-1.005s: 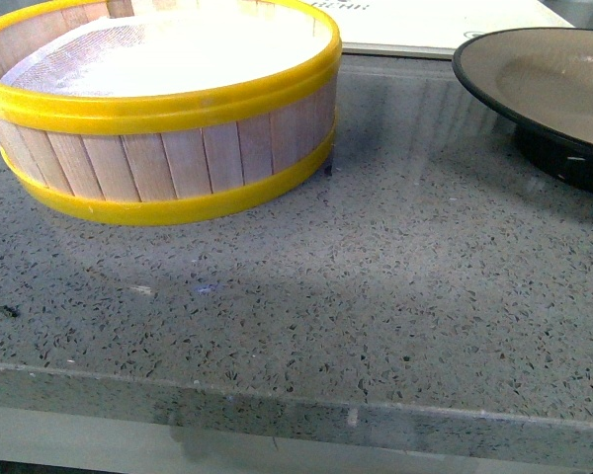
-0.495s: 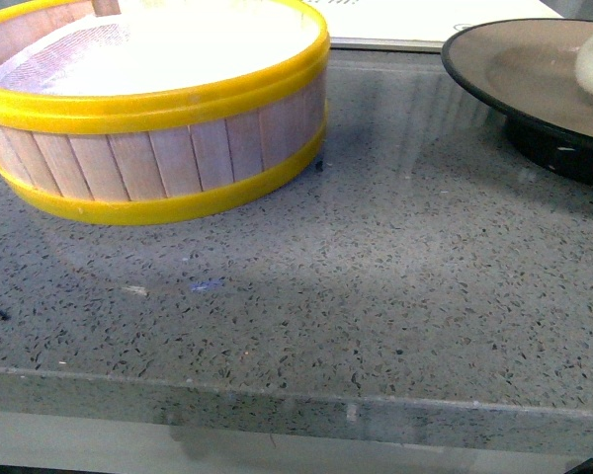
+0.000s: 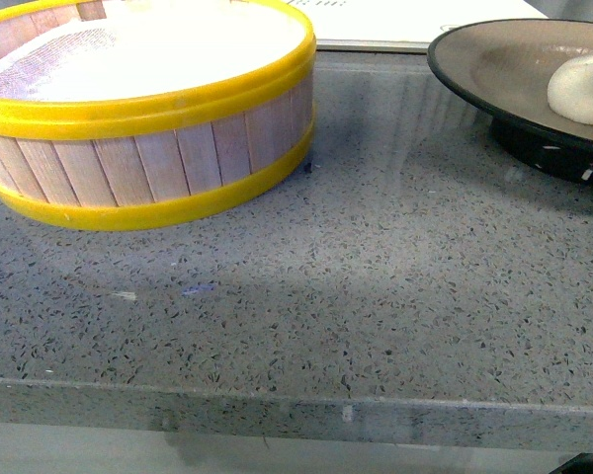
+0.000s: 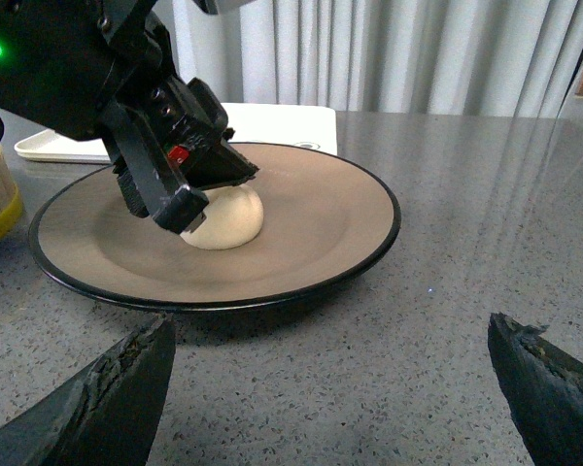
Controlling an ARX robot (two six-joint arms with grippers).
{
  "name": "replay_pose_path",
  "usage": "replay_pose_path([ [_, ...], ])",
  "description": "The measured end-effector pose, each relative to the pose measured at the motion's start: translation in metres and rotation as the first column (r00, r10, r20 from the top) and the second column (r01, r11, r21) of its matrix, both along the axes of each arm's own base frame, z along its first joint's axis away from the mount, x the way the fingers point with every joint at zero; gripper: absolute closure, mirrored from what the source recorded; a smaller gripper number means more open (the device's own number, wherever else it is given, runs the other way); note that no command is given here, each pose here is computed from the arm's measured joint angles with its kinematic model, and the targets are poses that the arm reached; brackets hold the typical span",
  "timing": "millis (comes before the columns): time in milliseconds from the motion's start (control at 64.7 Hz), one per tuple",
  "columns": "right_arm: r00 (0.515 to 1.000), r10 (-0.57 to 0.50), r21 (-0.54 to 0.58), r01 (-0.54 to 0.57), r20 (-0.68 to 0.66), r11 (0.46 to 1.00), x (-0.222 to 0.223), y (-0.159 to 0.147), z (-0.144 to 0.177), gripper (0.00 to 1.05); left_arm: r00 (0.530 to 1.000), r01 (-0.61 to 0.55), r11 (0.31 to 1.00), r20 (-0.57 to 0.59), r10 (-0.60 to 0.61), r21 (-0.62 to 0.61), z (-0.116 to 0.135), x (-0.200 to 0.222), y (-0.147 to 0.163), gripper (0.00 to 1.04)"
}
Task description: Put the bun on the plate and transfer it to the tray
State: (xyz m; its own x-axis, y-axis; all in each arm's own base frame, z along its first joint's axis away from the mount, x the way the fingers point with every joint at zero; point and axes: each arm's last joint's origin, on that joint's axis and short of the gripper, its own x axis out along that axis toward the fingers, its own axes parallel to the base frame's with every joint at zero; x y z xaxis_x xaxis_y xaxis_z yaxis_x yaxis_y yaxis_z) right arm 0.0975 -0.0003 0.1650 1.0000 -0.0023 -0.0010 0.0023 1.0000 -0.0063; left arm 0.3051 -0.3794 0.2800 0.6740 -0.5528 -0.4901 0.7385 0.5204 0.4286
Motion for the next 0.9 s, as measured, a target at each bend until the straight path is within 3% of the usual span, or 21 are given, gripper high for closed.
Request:
replay_pose_path([
  [124,1.000,0.000,0.000,0.000,0.000,1.000,0.000,0.000,0.000,0.09,1.000,-0.005,0.999,-0.008,0.005,-0.034,0.011,0.000,-0.001,0.35],
  [340,1.000,0.000,0.000,0.000,0.000,1.000,0.000,0.000,0.000,0.09,1.000,-0.012,0.987,-0.003,0.012,-0.162,0.043,-0.001,0.018,0.05],
  [464,1.000,0.000,0.000,0.000,0.000,1.000,0.000,0.000,0.000,0.09,0.996,-0.062,0.962,0.051,0.078,-0.265,0.080,-0.005,0.058,0.07],
  [619,1.000,0.000,0.000,0.000,0.000,1.000,0.000,0.000,0.000,0.09,0.963,-0.153,0.917,0.152,0.221,-0.368,0.123,-0.028,0.149,0.07],
  [742,1.000,0.000,0.000,0.000,0.000,1.000,0.000,0.000,0.000,0.09,0.934,-0.232,0.891,0.166,0.316,-0.390,0.124,-0.053,0.206,0.07],
  [897,1.000,0.000,0.000,0.000,0.000,1.000,0.000,0.000,0.000,0.09,0.923,-0.286,0.879,0.136,0.360,-0.381,0.104,-0.091,0.264,0.07],
])
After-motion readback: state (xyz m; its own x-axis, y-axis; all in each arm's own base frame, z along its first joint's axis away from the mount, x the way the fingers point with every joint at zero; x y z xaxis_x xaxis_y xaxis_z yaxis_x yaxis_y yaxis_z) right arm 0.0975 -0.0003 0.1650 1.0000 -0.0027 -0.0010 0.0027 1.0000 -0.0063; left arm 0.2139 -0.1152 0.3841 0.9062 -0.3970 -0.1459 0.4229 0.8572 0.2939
